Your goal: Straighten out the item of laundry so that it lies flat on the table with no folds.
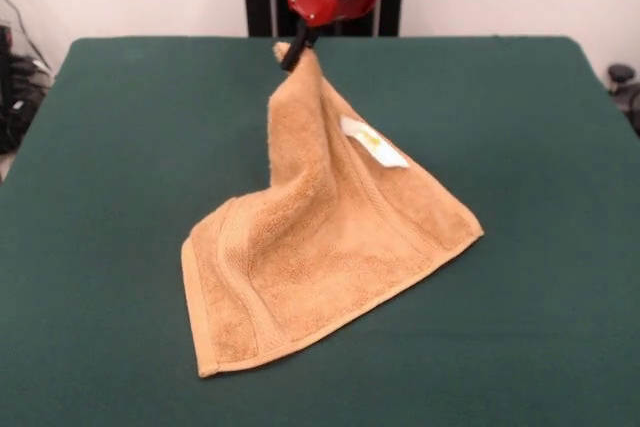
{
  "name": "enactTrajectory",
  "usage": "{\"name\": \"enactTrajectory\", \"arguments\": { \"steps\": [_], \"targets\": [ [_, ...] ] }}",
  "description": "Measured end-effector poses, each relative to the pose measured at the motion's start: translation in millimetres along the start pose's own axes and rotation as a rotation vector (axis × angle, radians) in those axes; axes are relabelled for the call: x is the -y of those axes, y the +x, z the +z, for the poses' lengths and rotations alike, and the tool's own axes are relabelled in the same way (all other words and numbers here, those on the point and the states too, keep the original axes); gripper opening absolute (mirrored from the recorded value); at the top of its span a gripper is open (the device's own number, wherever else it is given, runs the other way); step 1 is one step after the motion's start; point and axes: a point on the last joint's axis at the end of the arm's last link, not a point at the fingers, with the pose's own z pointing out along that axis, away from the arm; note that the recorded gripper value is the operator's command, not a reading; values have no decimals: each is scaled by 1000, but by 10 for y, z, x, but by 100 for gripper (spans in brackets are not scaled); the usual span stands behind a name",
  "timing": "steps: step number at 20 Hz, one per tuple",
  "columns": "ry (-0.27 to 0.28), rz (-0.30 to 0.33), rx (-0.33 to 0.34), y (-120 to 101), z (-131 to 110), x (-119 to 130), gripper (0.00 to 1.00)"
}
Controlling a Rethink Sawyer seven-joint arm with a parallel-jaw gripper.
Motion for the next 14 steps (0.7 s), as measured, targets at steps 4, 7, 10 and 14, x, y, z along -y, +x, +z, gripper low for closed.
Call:
{"name": "enactTrajectory", "arguments": {
  "steps": [4,7,10,14],
  "targets": [
    [-86,84,10,1,88,-21,0],
    [-135,130,18,-15,201,-52,0],
    [-213,190,34,-76,336,-161,0],
    [-310,263,63,-165,461,-356,0]
  ]
}}
